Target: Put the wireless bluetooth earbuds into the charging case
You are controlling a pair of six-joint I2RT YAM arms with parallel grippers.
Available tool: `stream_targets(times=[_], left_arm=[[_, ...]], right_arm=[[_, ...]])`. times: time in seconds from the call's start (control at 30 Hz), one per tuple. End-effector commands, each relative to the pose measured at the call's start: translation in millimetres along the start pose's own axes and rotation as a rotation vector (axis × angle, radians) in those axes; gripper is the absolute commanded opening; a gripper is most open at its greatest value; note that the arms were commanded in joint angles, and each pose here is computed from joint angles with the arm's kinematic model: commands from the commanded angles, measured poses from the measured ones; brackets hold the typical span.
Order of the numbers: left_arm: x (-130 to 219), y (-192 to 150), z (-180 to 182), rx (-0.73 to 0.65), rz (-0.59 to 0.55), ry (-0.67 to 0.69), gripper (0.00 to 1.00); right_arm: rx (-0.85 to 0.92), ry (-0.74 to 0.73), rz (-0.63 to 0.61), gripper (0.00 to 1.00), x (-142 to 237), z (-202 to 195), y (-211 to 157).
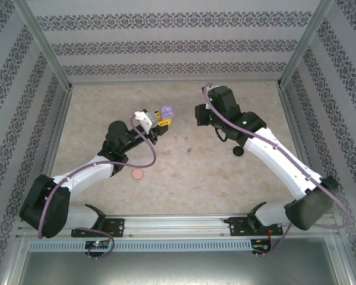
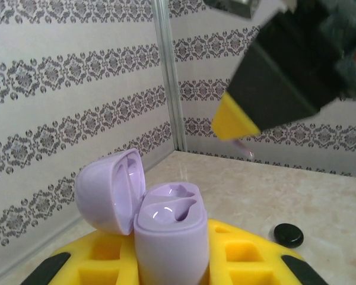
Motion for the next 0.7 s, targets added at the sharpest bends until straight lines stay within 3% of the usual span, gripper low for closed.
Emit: stream_targets(times=[0.0,0.33,0.67], left_arm=[[-11.7,14.2,-6.2,-0.136,-0.049,0.002,0.0],[-34.5,26.1,-20.0,-0.193,-0.145,-0.049,0.0],[-42.4,34.8,-22.4,-0.129,-0.209,-0.066,0.0]], right_arm=[[0.049,0.047,-0.138,0.14,22.1,4.9,21.7],[0.172,0.17,-0.417,0.15,63.5,30.3,29.5],[0.202,0.236,-0.512,0.15,61.9,40.5,19.6]])
Point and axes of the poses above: each hand's point on the last joint's axis, 136 mm out from that joint toward the fingers, its own x axis back along the fingers, its own z axis along the line the jaws close on, y = z × x, the point moved 9 cm from there along x, back along the fingers, and after that the axes turned 11 degrees about x, right-handed, at the moved point
